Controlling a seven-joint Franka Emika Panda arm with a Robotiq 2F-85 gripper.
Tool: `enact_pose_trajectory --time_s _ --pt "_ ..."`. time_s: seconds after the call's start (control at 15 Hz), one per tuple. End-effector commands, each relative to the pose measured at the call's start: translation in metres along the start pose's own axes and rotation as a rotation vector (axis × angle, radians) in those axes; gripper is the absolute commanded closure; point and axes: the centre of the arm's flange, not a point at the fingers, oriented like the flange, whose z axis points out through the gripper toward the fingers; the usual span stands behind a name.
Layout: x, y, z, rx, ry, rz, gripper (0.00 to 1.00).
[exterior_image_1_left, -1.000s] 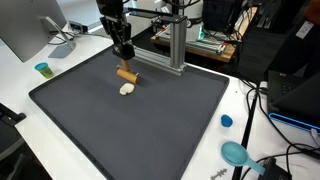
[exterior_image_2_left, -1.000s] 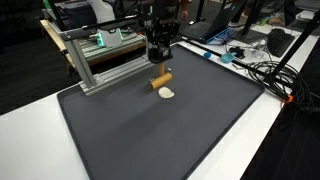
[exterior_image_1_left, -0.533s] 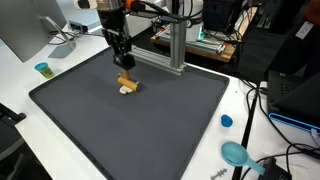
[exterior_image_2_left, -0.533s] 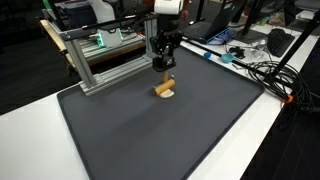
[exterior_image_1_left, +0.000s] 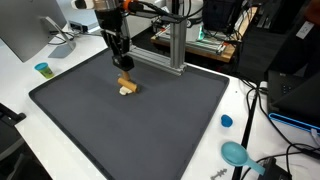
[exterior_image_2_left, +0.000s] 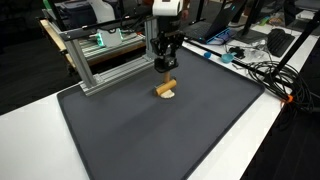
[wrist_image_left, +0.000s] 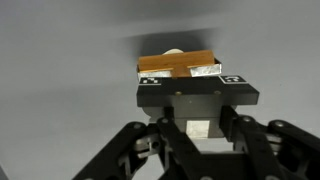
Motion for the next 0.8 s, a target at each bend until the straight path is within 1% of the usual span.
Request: enact_pose_trajectory --time_s 0.0,0.33,0.73 --pt "0.019 -0.008 0.016 0.050 0.013 0.020 0.79" --pt "0.025 -0.010 0.022 0.037 0.020 0.041 0.79" --pt "0.034 -0.012 0.027 0.042 0.026 0.074 0.79"
